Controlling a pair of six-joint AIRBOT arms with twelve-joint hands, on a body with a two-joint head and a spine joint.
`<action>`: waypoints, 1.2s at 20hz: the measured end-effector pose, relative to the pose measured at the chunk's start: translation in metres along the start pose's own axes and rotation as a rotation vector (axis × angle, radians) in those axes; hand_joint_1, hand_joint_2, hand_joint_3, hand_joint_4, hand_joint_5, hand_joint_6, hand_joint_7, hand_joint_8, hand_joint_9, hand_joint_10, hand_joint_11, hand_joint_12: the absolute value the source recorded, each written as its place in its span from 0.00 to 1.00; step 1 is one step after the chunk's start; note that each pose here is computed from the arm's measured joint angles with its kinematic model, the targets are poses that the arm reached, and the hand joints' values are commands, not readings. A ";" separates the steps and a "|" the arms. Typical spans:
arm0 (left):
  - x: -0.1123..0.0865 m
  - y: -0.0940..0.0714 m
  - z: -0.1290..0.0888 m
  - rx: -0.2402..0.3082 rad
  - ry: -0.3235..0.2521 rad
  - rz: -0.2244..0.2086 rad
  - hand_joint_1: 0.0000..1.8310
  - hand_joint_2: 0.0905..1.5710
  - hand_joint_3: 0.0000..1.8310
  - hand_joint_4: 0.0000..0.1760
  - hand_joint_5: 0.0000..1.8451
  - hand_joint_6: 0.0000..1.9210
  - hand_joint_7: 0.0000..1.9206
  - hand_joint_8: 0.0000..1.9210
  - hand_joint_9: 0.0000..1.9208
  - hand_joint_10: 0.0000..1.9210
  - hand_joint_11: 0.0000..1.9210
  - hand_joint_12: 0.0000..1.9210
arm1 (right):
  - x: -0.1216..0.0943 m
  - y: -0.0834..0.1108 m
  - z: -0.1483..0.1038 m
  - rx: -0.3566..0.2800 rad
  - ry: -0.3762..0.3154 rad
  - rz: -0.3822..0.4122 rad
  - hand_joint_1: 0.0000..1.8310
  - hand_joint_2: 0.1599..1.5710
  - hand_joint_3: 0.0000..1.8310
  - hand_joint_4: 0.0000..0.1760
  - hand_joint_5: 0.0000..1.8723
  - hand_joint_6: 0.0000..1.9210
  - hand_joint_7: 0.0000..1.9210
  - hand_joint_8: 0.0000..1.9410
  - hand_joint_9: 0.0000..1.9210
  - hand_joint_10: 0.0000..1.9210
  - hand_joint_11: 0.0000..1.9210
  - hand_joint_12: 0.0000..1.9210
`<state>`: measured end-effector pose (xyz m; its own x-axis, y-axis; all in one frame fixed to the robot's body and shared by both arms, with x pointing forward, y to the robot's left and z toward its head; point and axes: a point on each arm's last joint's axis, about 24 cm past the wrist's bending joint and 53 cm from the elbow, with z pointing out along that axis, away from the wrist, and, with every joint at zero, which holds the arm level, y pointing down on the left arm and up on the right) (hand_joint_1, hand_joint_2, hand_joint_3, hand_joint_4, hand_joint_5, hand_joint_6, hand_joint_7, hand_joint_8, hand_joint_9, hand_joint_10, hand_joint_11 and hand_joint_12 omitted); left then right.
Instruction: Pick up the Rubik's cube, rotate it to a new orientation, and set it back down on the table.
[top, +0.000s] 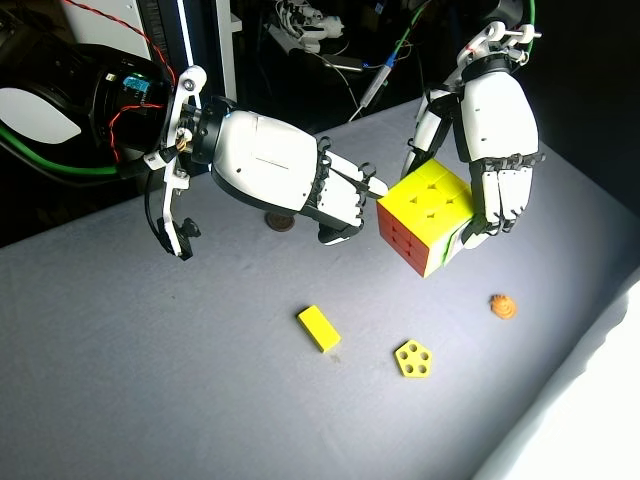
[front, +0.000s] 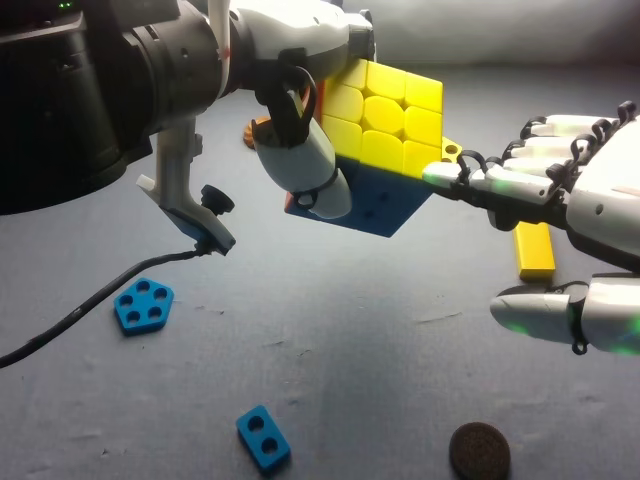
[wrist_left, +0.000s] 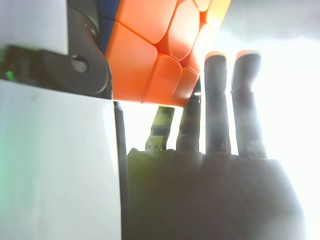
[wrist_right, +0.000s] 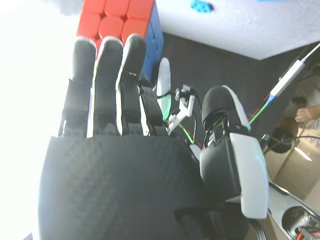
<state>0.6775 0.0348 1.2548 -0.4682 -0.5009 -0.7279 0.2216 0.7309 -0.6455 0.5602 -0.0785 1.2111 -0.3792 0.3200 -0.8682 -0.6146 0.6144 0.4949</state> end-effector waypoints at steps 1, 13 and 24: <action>0.000 0.000 0.000 0.000 0.001 -0.002 0.55 0.85 0.00 0.00 0.30 0.87 0.11 1.00 0.15 1.00 0.18 1.00 | 0.001 -0.001 0.000 0.002 0.003 0.000 0.06 0.81 0.00 0.00 0.06 0.00 0.15 0.61 0.11 0.91 0.07 1.00; -0.003 -0.007 -0.001 0.019 0.000 -0.022 0.55 0.90 0.00 0.00 0.27 0.87 0.22 1.00 0.16 1.00 0.18 1.00 | 0.013 -0.005 0.000 0.021 0.043 0.009 0.08 0.80 0.00 0.00 0.06 0.00 0.15 0.62 0.14 0.91 0.10 1.00; -0.003 -0.006 -0.001 0.015 -0.002 -0.028 0.56 0.89 0.00 0.00 0.30 0.85 0.22 1.00 0.17 1.00 0.18 1.00 | -0.038 0.013 -0.012 -0.062 -0.051 0.068 0.08 0.80 0.00 0.00 0.06 0.01 0.17 0.62 0.14 0.90 0.09 1.00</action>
<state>0.6771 0.0324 1.2616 -0.4729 -0.5219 -0.7099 0.2216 0.7094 -0.6691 0.5579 -0.0914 1.2506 -0.3863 0.3968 -0.8327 -0.6311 0.5447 0.5523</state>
